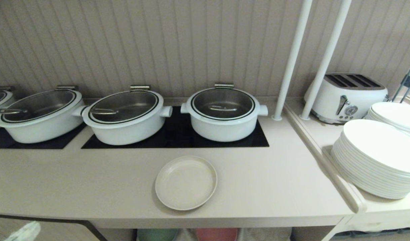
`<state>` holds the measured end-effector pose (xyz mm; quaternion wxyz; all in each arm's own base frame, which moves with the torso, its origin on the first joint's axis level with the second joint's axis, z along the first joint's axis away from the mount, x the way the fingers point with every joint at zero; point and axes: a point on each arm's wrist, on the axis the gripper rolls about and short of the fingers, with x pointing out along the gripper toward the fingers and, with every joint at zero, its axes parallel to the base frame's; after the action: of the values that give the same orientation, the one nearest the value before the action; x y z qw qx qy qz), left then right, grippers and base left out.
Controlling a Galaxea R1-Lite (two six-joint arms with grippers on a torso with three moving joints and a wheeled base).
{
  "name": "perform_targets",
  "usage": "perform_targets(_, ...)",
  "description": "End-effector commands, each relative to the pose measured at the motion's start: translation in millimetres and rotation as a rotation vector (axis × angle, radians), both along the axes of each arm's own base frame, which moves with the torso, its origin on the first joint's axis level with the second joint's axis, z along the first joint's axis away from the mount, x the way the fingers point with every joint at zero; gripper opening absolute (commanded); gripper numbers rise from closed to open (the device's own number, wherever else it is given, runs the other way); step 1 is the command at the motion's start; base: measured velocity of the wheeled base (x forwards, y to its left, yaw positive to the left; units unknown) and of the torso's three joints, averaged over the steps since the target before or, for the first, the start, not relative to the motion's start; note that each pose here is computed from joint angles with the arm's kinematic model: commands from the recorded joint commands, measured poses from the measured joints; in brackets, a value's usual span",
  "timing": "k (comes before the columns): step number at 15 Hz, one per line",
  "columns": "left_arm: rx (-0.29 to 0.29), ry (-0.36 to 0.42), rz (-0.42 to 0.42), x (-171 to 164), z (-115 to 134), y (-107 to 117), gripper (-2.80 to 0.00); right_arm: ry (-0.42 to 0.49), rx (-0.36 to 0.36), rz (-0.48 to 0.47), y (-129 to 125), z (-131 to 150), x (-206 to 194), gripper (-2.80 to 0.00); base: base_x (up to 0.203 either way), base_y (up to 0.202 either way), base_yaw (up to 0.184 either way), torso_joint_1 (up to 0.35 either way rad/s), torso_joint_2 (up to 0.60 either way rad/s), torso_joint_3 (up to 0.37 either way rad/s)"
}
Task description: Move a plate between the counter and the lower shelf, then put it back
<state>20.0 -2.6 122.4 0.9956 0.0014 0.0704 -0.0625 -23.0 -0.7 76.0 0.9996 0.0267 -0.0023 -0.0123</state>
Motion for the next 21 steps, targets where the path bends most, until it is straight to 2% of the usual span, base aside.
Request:
perform_targets(1,0.021,-0.123,0.062,-22,-16,1,-2.80,0.001,0.000,0.000,0,0,0,-2.80,0.000,0.000,0.000,0.000,0.00,0.000)
perform_targets(4,0.060,-0.147,0.085,-37,-36,2,-2.80,0.000,0.000,0.000,0,0,0,-2.80,0.000,0.000,0.000,0.000,0.00,0.000)
perform_targets(6,0.047,-0.131,0.099,-44,-45,2,-2.80,0.001,0.000,0.000,0,0,0,-2.80,0.000,0.000,0.000,0.000,0.00,0.000)
perform_targets(13,0.021,-0.118,0.119,-44,-46,2,-2.80,0.001,0.000,0.000,0,0,0,-2.80,0.000,0.000,0.000,0.000,0.00,0.000)
perform_targets(21,0.018,-0.118,0.119,-44,-46,2,-2.80,0.001,0.000,0.000,0,0,0,-2.80,0.000,0.000,0.000,0.000,0.00,0.000)
